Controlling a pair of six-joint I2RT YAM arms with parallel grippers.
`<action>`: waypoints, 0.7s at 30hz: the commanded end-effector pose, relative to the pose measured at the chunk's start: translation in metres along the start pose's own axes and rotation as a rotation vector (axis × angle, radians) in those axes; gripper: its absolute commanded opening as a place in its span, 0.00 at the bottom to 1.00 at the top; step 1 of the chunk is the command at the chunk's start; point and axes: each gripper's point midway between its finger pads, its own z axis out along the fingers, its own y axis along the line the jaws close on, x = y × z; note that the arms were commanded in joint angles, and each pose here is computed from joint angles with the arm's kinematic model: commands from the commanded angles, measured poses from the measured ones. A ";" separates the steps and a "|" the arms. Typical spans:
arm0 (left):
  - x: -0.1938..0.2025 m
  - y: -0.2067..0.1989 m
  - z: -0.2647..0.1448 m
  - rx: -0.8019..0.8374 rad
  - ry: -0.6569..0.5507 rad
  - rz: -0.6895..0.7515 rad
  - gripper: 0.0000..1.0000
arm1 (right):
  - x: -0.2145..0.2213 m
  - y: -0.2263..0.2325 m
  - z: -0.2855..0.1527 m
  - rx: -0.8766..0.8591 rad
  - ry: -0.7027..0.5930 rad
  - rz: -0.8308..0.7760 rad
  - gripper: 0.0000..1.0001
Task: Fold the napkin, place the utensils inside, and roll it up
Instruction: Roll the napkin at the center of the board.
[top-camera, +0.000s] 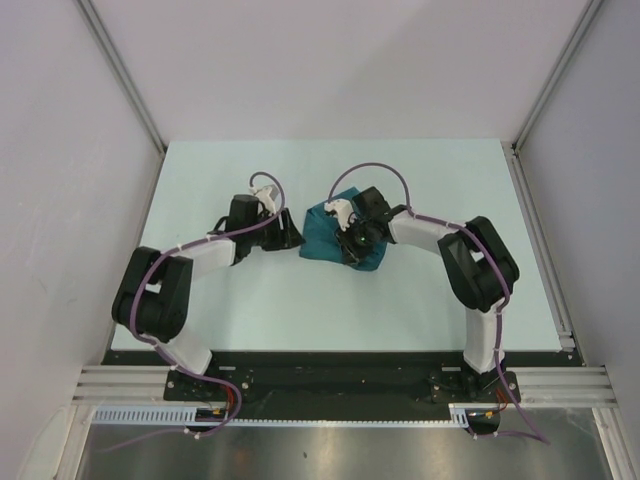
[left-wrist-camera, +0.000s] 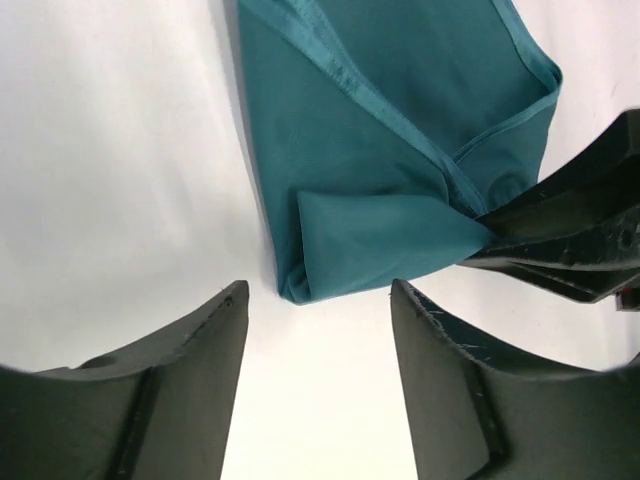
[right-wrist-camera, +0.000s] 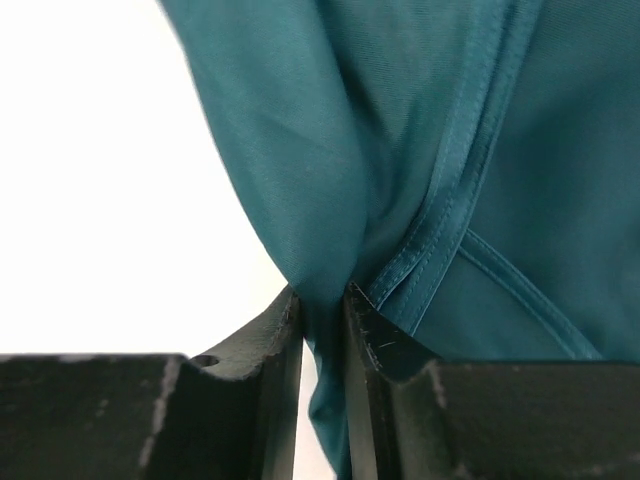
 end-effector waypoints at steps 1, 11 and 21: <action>0.001 -0.001 -0.008 0.013 -0.057 0.010 0.66 | 0.077 0.062 0.011 -0.290 0.261 0.193 0.24; 0.027 0.006 0.005 0.044 -0.026 -0.059 0.72 | 0.086 0.075 0.015 -0.388 0.293 0.252 0.22; 0.034 0.019 0.020 0.009 0.002 -0.080 0.66 | 0.084 0.073 0.014 -0.384 0.280 0.255 0.22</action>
